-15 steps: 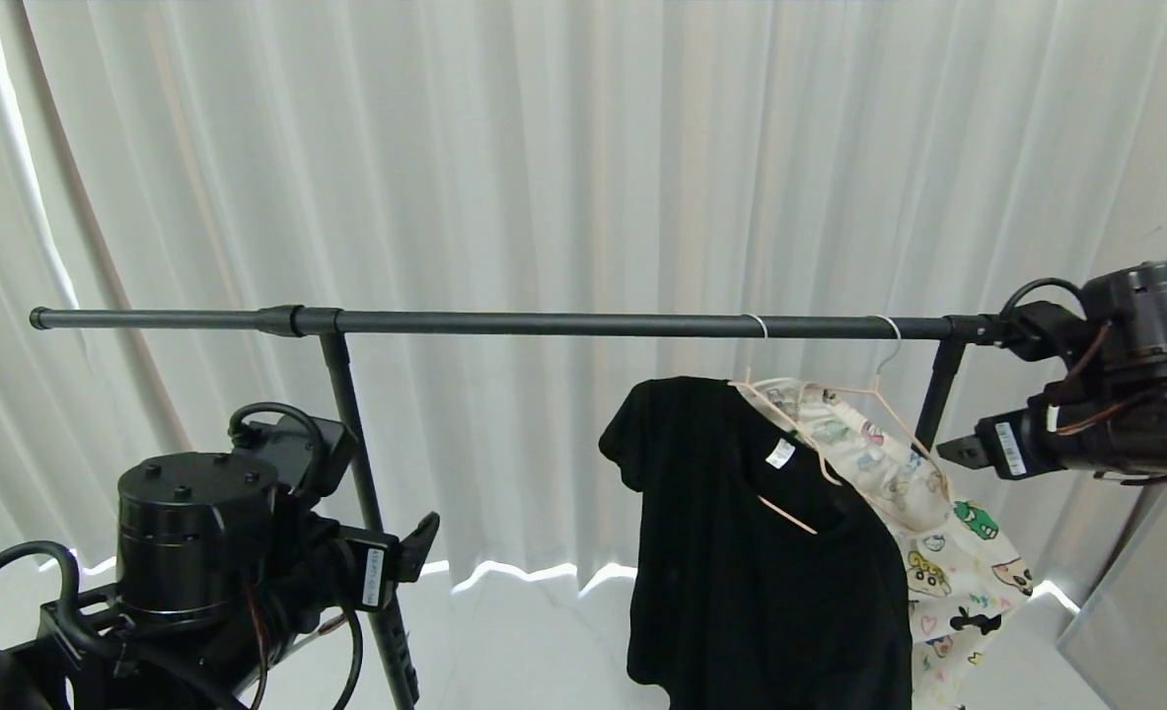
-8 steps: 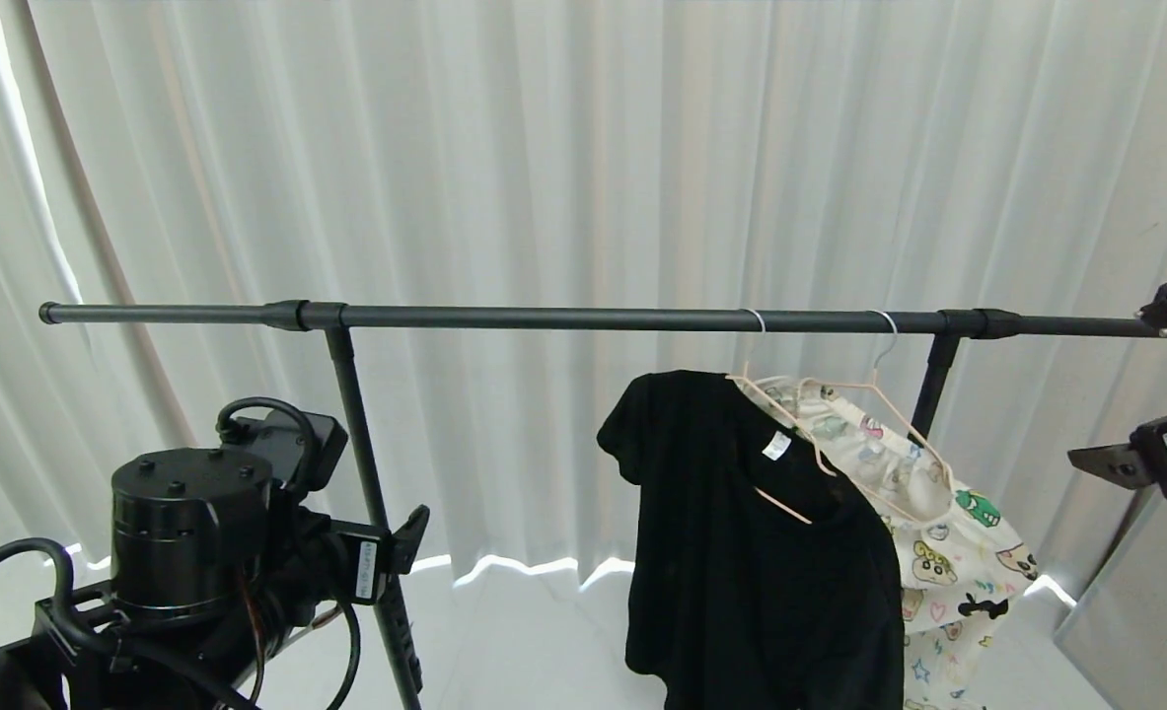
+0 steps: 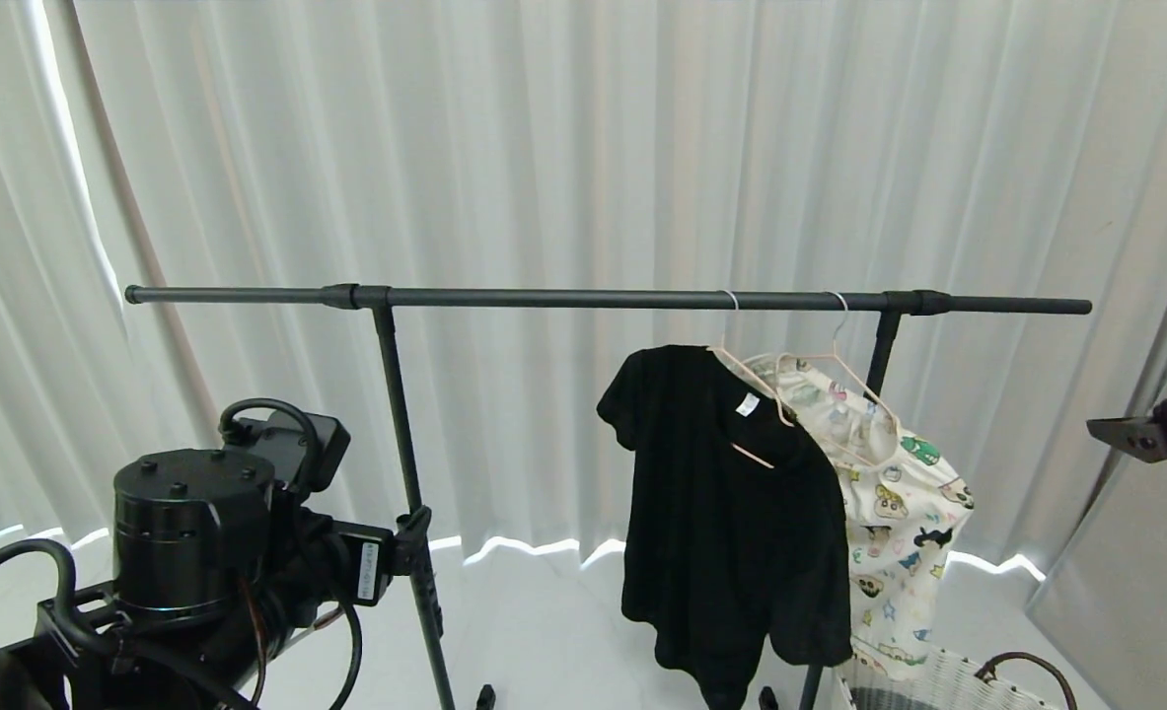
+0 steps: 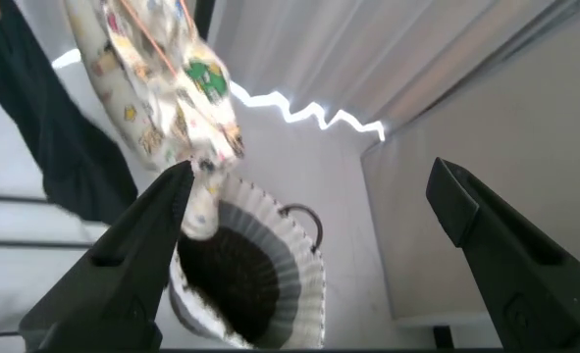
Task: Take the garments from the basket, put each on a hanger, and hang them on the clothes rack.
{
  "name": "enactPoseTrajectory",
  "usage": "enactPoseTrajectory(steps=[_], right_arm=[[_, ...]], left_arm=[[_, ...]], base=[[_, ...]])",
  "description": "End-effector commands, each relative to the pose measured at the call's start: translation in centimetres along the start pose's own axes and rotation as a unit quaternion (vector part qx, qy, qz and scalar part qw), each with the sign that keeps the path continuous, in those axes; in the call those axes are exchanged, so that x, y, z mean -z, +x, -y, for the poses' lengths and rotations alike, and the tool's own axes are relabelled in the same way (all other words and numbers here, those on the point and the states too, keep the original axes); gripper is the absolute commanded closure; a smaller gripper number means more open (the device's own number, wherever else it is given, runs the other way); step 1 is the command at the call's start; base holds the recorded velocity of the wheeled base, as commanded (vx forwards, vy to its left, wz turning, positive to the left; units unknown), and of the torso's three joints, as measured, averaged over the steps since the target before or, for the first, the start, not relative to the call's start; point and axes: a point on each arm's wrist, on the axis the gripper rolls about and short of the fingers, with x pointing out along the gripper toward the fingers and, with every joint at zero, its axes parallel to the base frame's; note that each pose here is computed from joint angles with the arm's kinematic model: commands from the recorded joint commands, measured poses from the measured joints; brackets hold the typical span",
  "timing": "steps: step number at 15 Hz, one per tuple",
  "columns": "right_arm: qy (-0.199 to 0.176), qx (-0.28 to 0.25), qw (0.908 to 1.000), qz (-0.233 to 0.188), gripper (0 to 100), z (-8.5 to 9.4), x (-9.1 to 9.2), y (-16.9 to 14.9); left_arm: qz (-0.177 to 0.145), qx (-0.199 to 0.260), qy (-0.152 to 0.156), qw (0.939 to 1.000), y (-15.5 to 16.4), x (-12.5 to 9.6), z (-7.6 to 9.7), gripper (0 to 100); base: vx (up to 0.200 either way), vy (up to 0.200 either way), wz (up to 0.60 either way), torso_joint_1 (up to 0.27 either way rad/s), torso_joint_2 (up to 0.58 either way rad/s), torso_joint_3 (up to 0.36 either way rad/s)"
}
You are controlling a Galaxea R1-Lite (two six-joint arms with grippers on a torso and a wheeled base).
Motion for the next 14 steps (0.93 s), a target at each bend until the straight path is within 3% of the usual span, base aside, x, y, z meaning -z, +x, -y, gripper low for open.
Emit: enactPoseTrajectory(steps=[1, 6, 14], right_arm=[[-0.001, 0.002, 1.0000, -0.005, 0, -0.1, 0.0, 0.3], [0.002, 0.019, 0.9998, 0.003, 0, 0.1, -0.1, 0.4], [0.008, 0.034, 0.9992, 0.021, 0, -0.1, 0.9, 0.9]], left_arm=[[-0.001, 0.000, 0.000, 1.0000, 0.0, 0.0, 0.0, 0], [-0.003, 0.001, 0.001, 1.0000, 0.1, 0.1, 0.1, 0], [-0.003, 0.000, 0.002, 1.0000, 0.1, 0.1, 0.1, 0]], base=[[-0.200, 0.000, 0.00, 0.012, 0.00, 0.007], [-0.200, 0.000, 0.00, 0.002, 0.00, 0.000], [0.000, 0.000, 0.00, 0.000, 0.00, 0.000]])
